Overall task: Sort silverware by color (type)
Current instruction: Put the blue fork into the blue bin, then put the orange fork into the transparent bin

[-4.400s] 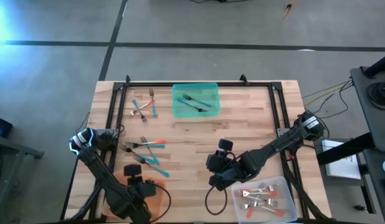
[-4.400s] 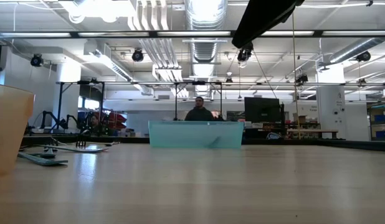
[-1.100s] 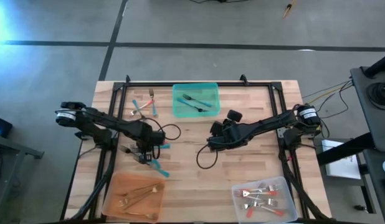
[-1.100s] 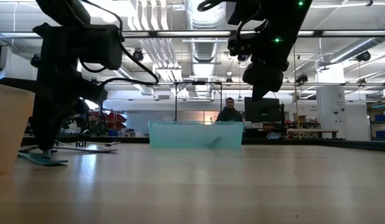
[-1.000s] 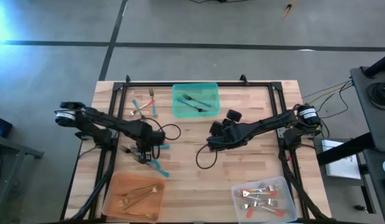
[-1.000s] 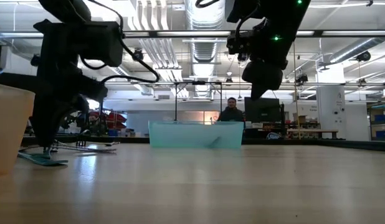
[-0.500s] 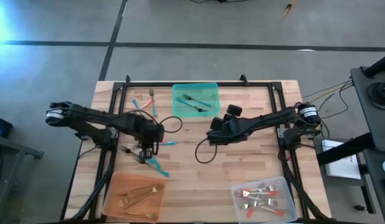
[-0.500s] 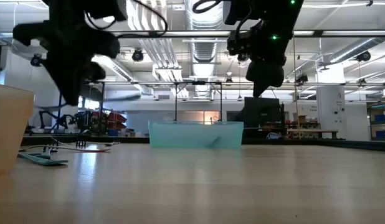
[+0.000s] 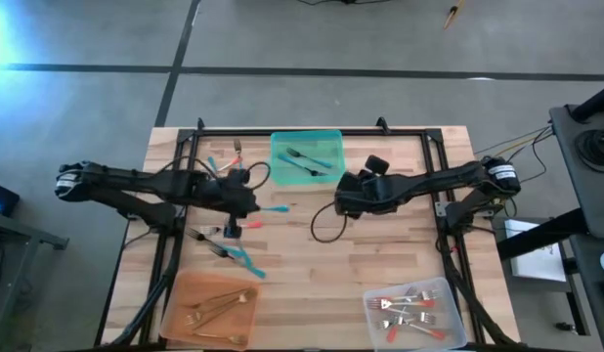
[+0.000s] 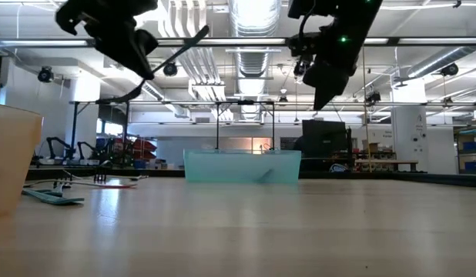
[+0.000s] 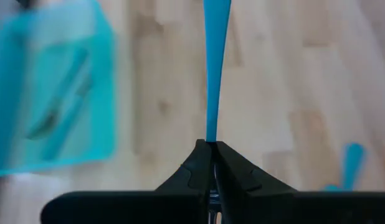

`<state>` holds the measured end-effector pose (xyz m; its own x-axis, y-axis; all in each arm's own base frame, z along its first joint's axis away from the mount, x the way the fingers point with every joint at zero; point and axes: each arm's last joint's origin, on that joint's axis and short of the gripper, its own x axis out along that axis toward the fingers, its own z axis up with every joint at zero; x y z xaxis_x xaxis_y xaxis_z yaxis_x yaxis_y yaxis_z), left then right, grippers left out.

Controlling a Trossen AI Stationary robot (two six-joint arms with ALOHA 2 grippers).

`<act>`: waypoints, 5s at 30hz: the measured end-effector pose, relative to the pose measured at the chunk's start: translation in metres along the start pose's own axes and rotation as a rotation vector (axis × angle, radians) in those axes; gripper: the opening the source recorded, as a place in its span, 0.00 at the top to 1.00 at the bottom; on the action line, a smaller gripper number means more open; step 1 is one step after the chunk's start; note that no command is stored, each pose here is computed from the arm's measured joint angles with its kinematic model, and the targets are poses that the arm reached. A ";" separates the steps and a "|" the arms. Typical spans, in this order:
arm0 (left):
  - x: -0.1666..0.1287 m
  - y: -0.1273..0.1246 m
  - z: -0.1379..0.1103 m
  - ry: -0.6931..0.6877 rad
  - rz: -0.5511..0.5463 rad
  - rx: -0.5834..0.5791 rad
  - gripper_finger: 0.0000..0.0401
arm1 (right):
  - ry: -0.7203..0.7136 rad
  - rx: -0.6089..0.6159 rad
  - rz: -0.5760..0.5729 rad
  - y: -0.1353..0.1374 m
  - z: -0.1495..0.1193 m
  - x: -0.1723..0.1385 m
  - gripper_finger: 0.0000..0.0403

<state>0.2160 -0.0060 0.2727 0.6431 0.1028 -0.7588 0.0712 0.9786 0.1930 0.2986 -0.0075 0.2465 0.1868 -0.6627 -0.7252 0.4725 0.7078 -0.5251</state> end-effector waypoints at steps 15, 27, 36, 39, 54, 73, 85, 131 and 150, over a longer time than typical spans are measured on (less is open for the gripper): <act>0.028 0.113 0.009 -0.366 0.130 -0.068 1.00 | -0.163 0.204 0.170 -0.036 -0.020 0.041 0.77; 0.103 0.183 -0.009 -0.271 0.119 -0.227 1.00 | -0.198 0.171 0.171 -0.040 -0.023 0.036 0.77; 0.145 0.210 0.006 0.035 -0.038 -0.293 1.00 | -0.198 0.158 0.170 -0.039 -0.023 0.037 0.77; 0.155 0.215 0.009 0.087 -0.066 -0.289 1.00 | -0.198 0.146 0.168 -0.039 -0.024 0.037 0.77; 0.161 0.222 0.015 0.107 -0.067 -0.327 0.90 | -0.177 0.124 0.165 -0.036 -0.029 0.042 0.77; 0.085 0.188 0.006 0.461 -0.154 -0.407 0.80 | -0.137 0.130 0.162 -0.032 -0.039 0.048 0.77; 0.040 0.129 -0.071 0.552 0.147 -0.638 0.80 | -0.140 0.101 0.159 -0.031 -0.042 0.050 0.77; 0.092 0.183 -0.156 0.871 0.234 -0.750 0.80 | -0.184 0.193 0.228 -0.029 -0.036 0.049 0.77; 0.092 0.190 -0.150 0.899 0.201 -0.808 0.99 | -0.183 0.194 0.228 -0.029 -0.036 0.049 0.77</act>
<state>0.1740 0.2158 0.1465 -0.1904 0.0383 -0.9810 -0.6679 0.7273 0.1580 0.2632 -0.0520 0.2105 0.4489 -0.5385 -0.7131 0.5528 0.7943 -0.2518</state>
